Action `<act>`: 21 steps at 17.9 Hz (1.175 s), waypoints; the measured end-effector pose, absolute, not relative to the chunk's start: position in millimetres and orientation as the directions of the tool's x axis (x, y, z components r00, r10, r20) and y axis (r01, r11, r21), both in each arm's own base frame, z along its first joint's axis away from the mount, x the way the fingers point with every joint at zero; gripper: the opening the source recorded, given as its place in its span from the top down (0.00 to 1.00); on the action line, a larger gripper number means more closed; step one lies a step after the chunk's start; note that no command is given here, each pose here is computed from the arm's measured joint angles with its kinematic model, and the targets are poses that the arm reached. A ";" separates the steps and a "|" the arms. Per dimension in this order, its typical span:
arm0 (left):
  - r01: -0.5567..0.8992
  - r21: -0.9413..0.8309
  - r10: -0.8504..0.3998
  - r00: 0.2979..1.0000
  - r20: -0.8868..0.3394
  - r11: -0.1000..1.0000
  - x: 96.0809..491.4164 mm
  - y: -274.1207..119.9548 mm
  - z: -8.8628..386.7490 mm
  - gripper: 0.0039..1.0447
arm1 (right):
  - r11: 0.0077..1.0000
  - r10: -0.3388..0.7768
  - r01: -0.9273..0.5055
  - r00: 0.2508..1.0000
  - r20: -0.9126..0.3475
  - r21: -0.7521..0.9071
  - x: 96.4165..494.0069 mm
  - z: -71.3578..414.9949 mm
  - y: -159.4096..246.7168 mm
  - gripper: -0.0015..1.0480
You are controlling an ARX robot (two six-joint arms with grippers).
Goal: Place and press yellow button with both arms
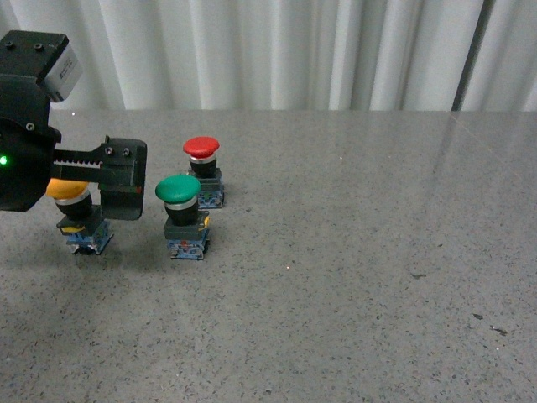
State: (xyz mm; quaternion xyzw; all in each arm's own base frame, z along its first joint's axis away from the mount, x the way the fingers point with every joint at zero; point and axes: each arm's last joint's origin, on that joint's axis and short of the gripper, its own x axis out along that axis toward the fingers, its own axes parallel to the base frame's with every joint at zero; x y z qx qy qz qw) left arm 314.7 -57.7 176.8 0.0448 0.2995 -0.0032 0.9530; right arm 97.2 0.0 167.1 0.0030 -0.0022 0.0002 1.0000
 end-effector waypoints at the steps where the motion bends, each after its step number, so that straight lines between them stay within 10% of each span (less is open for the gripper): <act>1: 0.031 0.085 0.024 0.819 -0.573 0.996 313.5 -57.4 174.9 0.06 | 1.000 0.000 0.000 1.000 0.004 0.006 97.2 167.1 0.0 0.06; 4: 0.017 0.097 0.043 0.811 -0.583 0.995 307.9 -54.2 169.4 0.07 | 1.000 0.000 0.000 1.000 0.004 0.006 97.2 167.1 0.0 0.06; 11: 0.013 0.098 0.046 0.817 -0.575 0.995 305.7 -51.8 173.2 0.66 | 1.000 0.000 0.000 1.000 0.004 0.006 97.2 167.1 0.0 0.06; 21: 0.171 0.097 -0.135 0.944 -0.300 0.981 306.0 -152.0 298.7 0.69 | 1.000 0.000 0.000 1.000 0.005 0.006 97.2 167.2 0.0 0.06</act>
